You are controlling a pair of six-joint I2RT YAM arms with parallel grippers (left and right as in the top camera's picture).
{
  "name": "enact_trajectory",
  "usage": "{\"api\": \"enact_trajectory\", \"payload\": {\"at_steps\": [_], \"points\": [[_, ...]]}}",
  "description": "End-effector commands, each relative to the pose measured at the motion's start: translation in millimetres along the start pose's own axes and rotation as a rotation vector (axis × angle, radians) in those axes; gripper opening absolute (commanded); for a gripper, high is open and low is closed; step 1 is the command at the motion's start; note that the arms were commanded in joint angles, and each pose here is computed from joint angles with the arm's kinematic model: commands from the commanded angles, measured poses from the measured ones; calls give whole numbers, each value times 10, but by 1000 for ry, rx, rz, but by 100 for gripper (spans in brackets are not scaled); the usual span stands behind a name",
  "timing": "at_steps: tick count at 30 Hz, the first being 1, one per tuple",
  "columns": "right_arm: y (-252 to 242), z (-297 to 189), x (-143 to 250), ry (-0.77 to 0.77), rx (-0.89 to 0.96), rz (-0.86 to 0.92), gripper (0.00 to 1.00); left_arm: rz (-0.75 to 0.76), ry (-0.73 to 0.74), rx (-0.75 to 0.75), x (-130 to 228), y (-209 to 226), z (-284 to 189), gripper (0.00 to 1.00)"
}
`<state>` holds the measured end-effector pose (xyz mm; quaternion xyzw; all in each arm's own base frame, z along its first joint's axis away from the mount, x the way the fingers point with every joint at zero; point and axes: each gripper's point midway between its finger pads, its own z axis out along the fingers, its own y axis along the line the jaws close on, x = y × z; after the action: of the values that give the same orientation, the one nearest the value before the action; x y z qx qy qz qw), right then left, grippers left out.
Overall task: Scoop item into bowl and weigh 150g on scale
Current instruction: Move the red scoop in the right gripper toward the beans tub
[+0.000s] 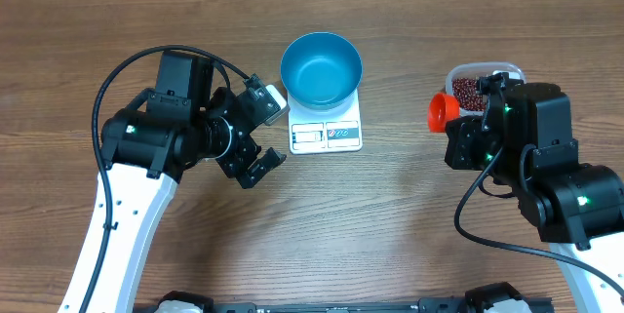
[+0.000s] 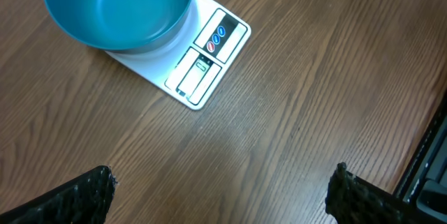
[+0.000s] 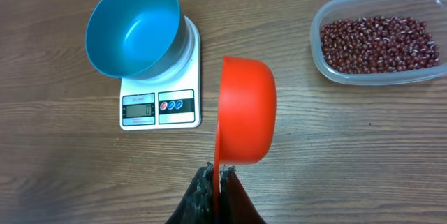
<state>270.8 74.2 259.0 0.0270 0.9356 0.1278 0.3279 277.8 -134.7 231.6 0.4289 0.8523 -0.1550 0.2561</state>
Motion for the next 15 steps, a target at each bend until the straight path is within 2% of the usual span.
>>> {"api": "enact_trajectory", "payload": {"at_steps": [1, 15], "points": [[11, -113, -125, -52, 1, -5, 4, -8, 22, 38, 43, -1, 113, 100], [10, -113, -124, -52, 1, -5, 4, -2, 45, 18, 84, 51, 133, 99]]}}
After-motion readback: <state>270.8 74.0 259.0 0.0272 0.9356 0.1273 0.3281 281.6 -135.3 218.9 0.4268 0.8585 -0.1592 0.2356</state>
